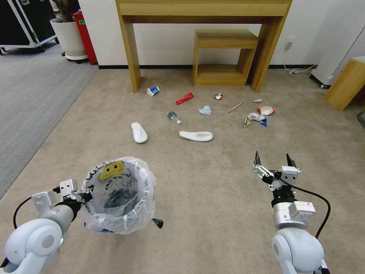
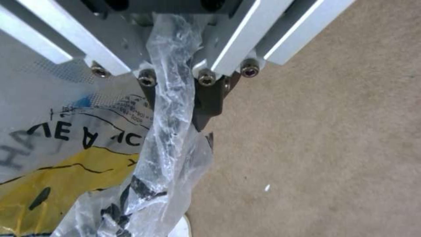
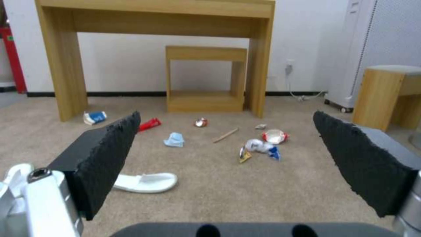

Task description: Pick up the trash bin and place the garbage on the floor into it.

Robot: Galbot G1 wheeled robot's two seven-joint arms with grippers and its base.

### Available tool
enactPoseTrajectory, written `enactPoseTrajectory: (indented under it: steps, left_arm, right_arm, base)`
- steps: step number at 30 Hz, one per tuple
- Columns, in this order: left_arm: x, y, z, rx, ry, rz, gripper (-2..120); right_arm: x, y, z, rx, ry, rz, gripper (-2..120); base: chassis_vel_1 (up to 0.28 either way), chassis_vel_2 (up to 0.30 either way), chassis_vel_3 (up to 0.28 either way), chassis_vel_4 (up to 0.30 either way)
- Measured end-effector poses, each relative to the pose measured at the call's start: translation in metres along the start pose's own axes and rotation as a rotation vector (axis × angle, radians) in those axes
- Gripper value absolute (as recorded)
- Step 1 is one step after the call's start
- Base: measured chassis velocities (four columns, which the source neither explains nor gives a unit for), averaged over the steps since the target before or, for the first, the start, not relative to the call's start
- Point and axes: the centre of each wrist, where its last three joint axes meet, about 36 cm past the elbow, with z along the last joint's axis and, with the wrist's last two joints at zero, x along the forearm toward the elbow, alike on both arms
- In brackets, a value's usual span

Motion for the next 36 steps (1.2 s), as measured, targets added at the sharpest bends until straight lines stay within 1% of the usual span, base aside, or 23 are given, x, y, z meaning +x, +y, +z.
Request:
enactPoseTrajectory:
  steps: [4,6,8,10,16,18,24,26,30,36]
  left_arm:
    - [0.013,-0.002,-0.001,0.0,-0.017,0.001,1]
    - [0.025,-0.006,0.001,-0.012,-0.029,0.013,1]
    - [0.028,-0.007,0.001,-0.017,-0.033,0.018,1]
    - [0.038,-0.012,0.003,-0.034,-0.042,0.034,1]
    - [0.048,-0.018,0.008,-0.069,-0.049,0.053,1]
    - [0.052,-0.019,0.012,-0.085,-0.043,0.06,1]
    - [0.052,-0.02,0.017,-0.1,-0.027,0.061,1]
    - [0.053,-0.02,0.025,-0.117,-0.001,0.062,1]
    - [0.054,-0.02,0.032,-0.131,0.019,0.066,1]
    - [0.054,-0.02,0.034,-0.143,0.031,0.071,1]
  right_arm:
    - [0.0,-0.003,-0.002,-0.004,0.005,0.005,100]
    - [-0.001,-0.006,-0.004,-0.008,0.001,0.007,100]
    - [-0.002,-0.007,-0.005,-0.01,-0.001,0.007,100]
    - [-0.003,-0.007,-0.007,-0.014,-0.004,0.005,100]
    - [-0.004,-0.007,-0.008,-0.018,-0.005,0.005,100]
    - [-0.004,-0.007,-0.008,-0.019,-0.005,0.004,100]
    - [-0.003,-0.007,-0.007,-0.022,-0.009,0.004,100]
    - [-0.002,-0.007,-0.007,-0.025,-0.012,0.005,100]
    - [-0.002,-0.008,-0.008,-0.027,-0.017,0.009,100]
    - [-0.001,-0.008,-0.009,-0.029,-0.02,0.012,100]
  base:
    - [0.0,0.0,0.0,0.0]
    - [0.0,0.0,0.0,0.0]
    - [0.0,0.0,0.0,0.0]
    - [0.0,0.0,0.0,0.0]
    - [0.0,0.0,0.0,0.0]
    - [0.0,0.0,0.0,0.0]
    - [0.0,0.0,0.0,0.0]
    - [0.0,0.0,0.0,0.0]
    - [0.0,0.0,0.0,0.0]
    - [0.0,0.0,0.0,0.0]
